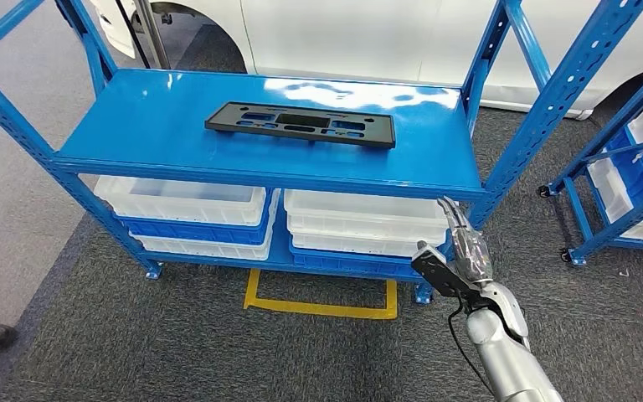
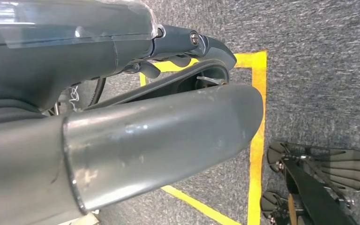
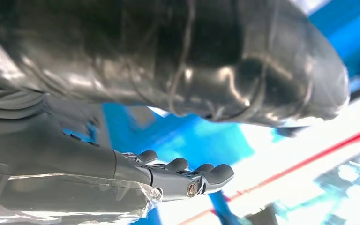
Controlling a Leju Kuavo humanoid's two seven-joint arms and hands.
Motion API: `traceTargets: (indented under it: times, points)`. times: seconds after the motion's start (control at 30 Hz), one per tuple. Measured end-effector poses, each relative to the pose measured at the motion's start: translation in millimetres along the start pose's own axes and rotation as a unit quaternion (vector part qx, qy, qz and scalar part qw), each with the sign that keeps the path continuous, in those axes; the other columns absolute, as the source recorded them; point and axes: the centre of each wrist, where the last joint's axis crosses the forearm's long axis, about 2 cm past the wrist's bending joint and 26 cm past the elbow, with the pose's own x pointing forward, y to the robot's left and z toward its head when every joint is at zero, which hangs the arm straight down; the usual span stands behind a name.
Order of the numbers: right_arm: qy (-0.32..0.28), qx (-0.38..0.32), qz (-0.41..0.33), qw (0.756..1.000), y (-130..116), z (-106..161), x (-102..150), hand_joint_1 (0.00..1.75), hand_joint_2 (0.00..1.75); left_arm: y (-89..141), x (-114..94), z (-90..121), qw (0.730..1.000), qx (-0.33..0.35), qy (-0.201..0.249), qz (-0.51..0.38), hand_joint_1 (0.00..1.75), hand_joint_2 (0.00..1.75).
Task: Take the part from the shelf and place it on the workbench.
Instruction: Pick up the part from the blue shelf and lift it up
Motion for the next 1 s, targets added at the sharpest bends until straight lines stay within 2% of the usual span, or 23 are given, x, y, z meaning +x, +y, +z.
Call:
traceTargets:
  times: [0.2,0.43,0.77,0.87,1.0]
  points:
    - [-0.100,-0.015,0.074,0.992,-6,-27,37,0.00,0.00,0,1,0,1.000,-0.005,0.008,-0.003,0.00,0.00]
    - [-0.217,-0.031,0.143,0.965,-2,-44,83,0.00,0.00,1,2,0,1.000,-0.009,0.020,0.000,0.00,0.00]
    - [-0.358,-0.071,0.199,0.909,10,-46,137,0.00,0.00,0,3,0,0.999,-0.016,0.032,0.001,0.00,0.00]
    - [-0.389,-0.084,0.207,0.894,14,-41,147,0.00,0.00,0,3,0,0.999,-0.019,0.033,0.002,0.00,0.00]
    - [-0.404,-0.086,0.209,0.887,17,-36,150,0.00,0.00,-1,2,0,0.999,-0.023,0.035,0.004,0.00,0.00]
